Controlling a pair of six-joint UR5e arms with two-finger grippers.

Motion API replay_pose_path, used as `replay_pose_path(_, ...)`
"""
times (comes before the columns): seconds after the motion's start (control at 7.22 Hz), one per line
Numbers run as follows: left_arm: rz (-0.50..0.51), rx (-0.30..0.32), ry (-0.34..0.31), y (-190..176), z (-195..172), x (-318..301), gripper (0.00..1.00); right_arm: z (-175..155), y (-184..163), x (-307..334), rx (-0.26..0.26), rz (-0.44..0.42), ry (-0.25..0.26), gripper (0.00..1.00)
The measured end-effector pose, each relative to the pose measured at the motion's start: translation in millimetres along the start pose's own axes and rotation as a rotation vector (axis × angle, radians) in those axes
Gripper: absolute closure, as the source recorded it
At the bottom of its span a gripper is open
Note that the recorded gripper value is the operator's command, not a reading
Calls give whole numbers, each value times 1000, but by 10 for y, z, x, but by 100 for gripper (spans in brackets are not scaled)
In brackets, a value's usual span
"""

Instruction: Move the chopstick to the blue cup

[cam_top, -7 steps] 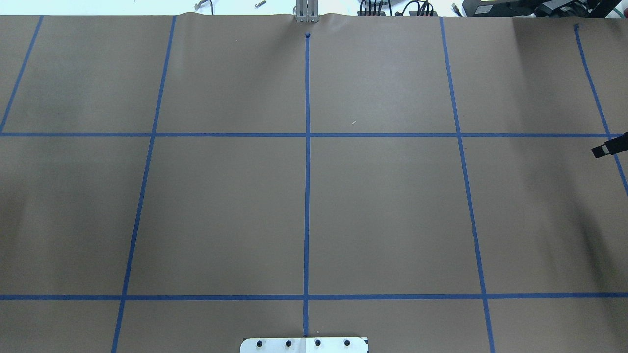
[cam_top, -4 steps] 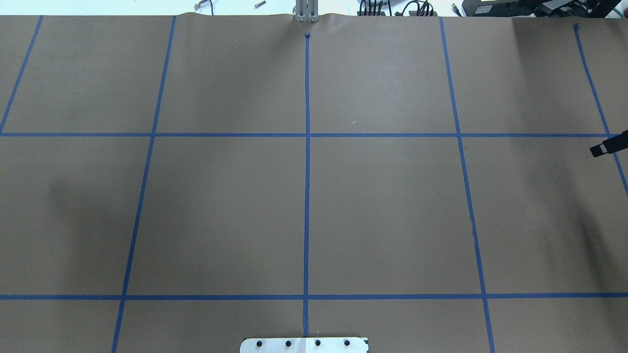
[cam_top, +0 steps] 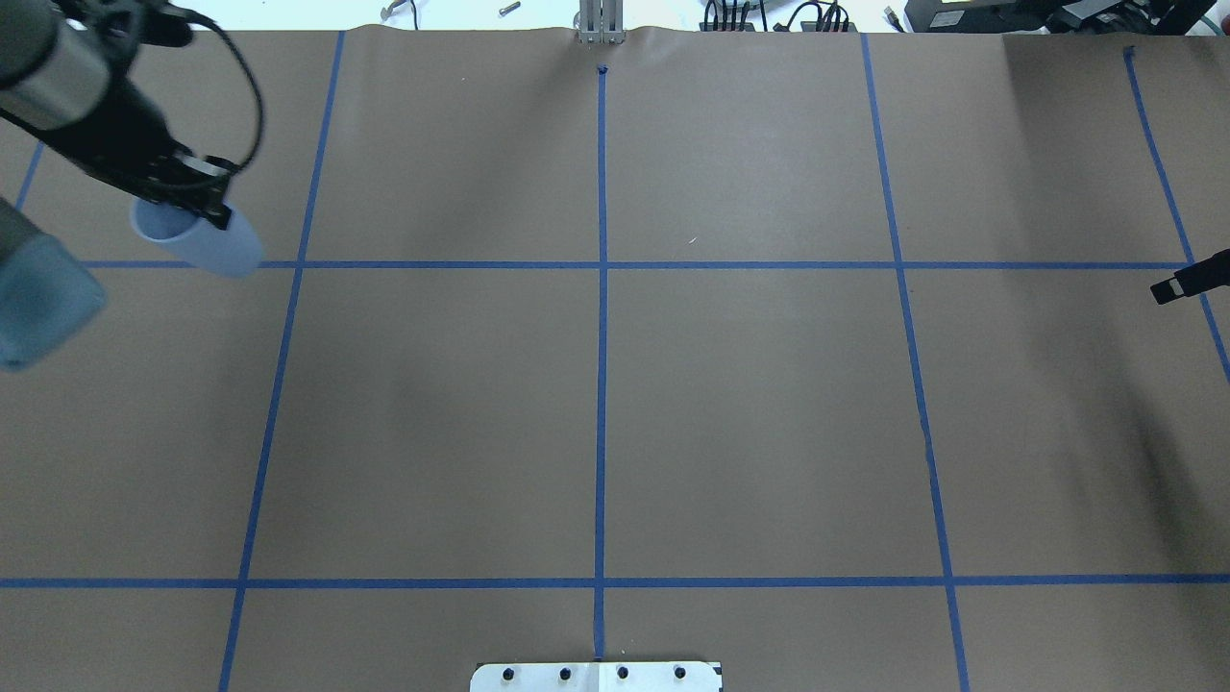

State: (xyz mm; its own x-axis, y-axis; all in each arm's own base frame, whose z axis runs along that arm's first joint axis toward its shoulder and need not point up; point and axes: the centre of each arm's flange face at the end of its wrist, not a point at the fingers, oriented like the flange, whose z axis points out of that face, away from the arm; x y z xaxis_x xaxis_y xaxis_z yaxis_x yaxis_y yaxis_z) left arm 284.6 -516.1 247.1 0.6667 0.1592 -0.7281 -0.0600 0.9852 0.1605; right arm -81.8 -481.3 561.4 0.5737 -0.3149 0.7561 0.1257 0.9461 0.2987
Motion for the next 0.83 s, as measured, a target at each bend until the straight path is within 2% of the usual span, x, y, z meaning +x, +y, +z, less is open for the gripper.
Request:
replay_pose_path(0.14, -40, 14, -20, 34, 182, 743, 100, 22, -25, 20, -2, 2, 1, 0)
replay_pose_path(0.42, -127, 17, -22, -33, 370, 1781, 100, 48, -54, 44, -5, 6, 1, 0)
replay_pose_path(0.83, -180, -50, -40, -232, 661, 2930, 100, 55, -64, 47, -6, 7, 1, 0)
